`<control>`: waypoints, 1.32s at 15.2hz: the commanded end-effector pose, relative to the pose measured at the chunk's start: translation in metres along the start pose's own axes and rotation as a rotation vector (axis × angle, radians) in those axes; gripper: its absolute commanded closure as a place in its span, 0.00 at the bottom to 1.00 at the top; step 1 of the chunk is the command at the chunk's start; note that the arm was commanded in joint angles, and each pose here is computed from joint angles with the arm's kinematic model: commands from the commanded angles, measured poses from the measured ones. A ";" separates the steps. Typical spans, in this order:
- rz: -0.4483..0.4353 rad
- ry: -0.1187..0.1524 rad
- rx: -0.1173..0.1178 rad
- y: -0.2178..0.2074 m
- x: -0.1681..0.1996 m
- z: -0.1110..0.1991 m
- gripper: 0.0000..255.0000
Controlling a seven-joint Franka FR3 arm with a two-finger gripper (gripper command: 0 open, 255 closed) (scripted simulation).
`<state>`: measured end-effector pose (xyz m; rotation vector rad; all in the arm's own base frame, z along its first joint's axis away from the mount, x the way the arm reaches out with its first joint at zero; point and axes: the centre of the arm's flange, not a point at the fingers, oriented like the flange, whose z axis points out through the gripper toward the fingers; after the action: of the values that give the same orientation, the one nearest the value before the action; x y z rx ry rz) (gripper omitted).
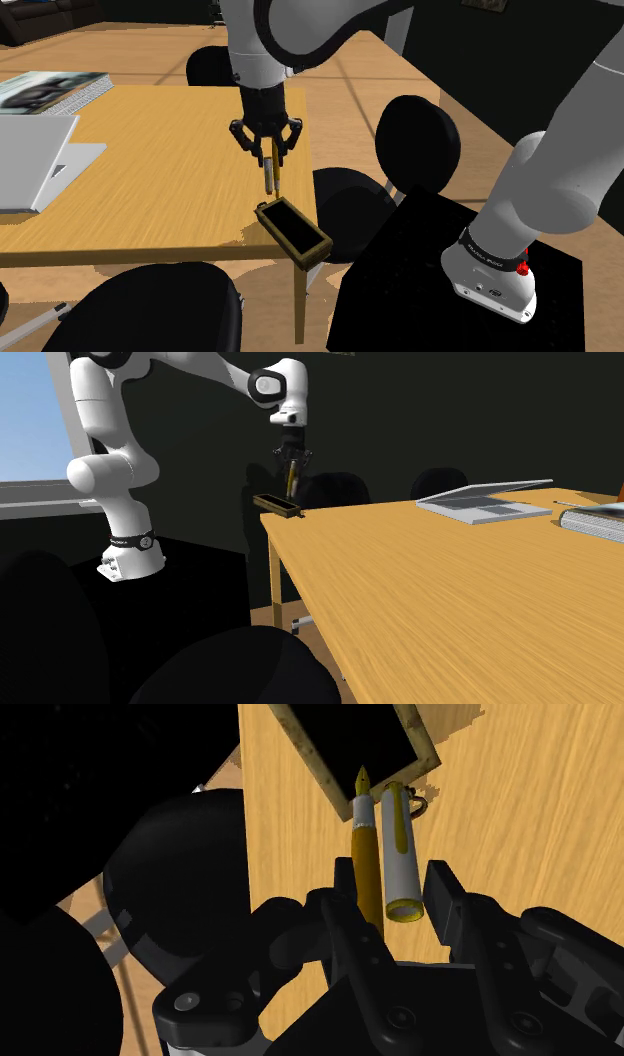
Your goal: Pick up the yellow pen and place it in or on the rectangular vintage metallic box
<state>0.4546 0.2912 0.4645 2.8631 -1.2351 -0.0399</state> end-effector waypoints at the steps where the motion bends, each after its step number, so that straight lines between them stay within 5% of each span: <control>1: 0.001 0.000 0.000 0.010 -0.025 0.001 1.00; 6: 0.001 0.000 0.000 0.035 -0.089 0.000 1.00; 16: 0.001 0.000 0.001 0.035 -0.088 0.042 1.00; 17: 0.001 0.000 0.001 0.035 -0.088 0.042 0.00; 20: 0.126 -0.028 0.089 0.058 -0.046 0.049 0.00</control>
<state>0.3752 0.2986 0.4189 2.8615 -1.3864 -0.0302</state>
